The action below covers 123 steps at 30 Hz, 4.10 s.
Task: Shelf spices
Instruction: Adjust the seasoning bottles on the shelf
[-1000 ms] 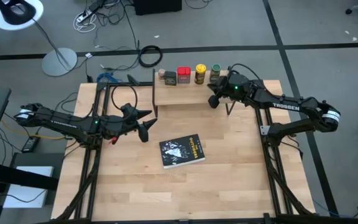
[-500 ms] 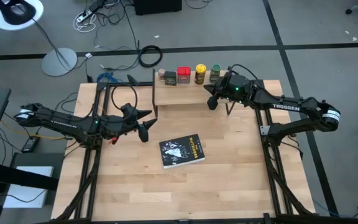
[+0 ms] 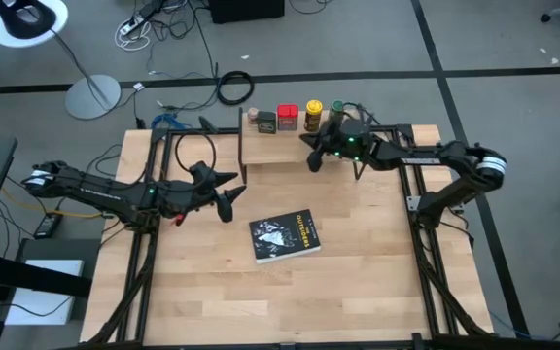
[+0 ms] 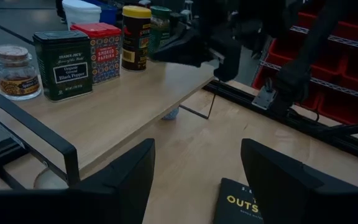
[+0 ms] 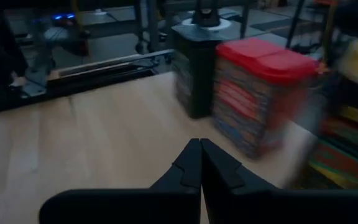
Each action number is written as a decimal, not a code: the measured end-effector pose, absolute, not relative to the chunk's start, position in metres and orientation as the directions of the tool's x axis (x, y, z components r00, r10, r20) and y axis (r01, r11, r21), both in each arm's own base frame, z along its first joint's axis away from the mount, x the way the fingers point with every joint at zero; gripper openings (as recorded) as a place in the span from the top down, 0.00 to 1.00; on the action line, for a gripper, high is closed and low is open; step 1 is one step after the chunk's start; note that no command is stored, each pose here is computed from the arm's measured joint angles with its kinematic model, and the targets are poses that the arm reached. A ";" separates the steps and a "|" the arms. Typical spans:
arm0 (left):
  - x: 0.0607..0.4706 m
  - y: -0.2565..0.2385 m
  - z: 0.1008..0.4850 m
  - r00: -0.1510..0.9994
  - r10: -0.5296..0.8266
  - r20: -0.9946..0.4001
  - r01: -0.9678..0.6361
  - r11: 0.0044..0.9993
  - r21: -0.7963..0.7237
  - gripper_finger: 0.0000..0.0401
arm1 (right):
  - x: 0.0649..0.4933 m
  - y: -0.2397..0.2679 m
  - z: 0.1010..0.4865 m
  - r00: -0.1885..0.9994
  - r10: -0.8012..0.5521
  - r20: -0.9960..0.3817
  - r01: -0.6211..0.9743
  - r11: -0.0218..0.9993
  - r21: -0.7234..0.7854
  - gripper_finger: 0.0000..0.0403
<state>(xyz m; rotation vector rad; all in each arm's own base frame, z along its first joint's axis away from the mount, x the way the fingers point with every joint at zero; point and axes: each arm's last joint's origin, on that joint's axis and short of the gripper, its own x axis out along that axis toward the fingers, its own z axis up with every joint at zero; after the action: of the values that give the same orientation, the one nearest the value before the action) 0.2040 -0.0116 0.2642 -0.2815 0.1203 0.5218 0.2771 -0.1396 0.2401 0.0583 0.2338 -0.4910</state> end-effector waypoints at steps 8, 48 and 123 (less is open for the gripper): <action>0.204 -0.012 0.264 0.860 0.475 -0.186 -0.508 0.830 -0.232 0.40 | 0.328 -0.150 0.242 0.869 -0.442 -0.225 0.441 0.896 -0.054 1.00; 0.210 0.031 0.309 0.772 0.633 -0.062 -0.634 0.759 -0.151 0.46 | 0.231 0.051 0.417 0.724 -0.677 0.132 0.604 0.530 -0.595 1.00; 0.296 0.186 0.270 0.533 0.607 -0.589 -0.662 0.733 0.157 0.50 | 0.179 0.078 0.401 0.882 -0.467 -0.068 0.335 0.721 -0.606 1.00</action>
<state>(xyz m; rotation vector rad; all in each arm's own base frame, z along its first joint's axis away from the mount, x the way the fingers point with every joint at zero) 0.2963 0.1862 0.2700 -0.0893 0.6663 0.7573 0.1788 0.0775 0.4010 -0.6232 0.2227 -0.4472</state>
